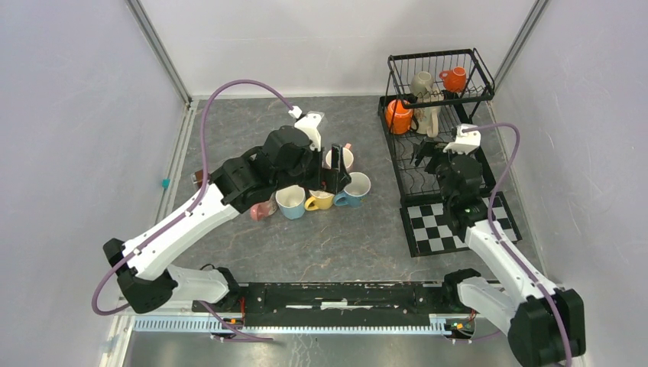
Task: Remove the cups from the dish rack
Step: Move the cup to the dish rack.
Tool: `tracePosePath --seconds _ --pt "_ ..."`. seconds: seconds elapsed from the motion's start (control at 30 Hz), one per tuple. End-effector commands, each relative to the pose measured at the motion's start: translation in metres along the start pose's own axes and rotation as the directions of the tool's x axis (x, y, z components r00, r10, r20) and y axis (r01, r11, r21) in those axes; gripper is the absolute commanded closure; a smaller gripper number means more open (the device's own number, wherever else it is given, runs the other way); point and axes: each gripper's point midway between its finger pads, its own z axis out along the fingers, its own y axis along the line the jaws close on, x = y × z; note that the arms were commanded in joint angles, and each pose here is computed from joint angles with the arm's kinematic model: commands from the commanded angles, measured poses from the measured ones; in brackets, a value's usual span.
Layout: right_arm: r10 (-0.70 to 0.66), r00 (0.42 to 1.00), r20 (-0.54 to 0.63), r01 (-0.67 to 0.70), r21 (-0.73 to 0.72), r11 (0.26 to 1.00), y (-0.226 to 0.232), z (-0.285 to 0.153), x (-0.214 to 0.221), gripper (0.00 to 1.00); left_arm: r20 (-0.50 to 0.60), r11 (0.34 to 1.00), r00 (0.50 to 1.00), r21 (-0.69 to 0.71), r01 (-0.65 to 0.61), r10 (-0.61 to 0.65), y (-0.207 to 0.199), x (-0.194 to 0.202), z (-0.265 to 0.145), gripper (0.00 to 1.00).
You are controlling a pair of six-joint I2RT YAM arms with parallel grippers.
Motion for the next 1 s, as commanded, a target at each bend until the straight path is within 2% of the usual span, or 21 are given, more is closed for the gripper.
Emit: tracePosePath --seconds 0.0,0.33,0.43,0.7,0.97 --pt "-0.042 0.993 0.110 0.051 -0.083 0.995 0.001 0.021 -0.022 0.02 0.062 0.998 0.997 0.041 -0.053 0.051 -0.003 -0.010 -0.015 0.00" --pt "-0.005 0.995 0.103 0.023 -0.180 0.983 -0.022 0.067 -0.004 0.02 0.091 0.996 0.994 0.058 -0.063 0.057 -0.003 -0.013 -0.027 0.00" --pt "-0.010 0.995 0.096 0.026 -0.169 0.985 -0.039 0.081 0.001 0.02 0.099 0.996 0.993 0.057 -0.064 0.058 -0.001 -0.012 -0.031 0.00" --pt "0.074 0.995 0.068 -0.056 -0.244 0.968 -0.063 0.119 0.010 0.10 0.120 0.997 0.991 0.050 -0.064 0.058 0.002 -0.015 -0.041 0.00" --pt "0.086 0.996 0.014 -0.081 -0.210 0.974 -0.075 0.152 0.027 0.16 0.124 0.997 0.991 0.051 -0.065 0.058 0.002 -0.016 -0.044 0.00"
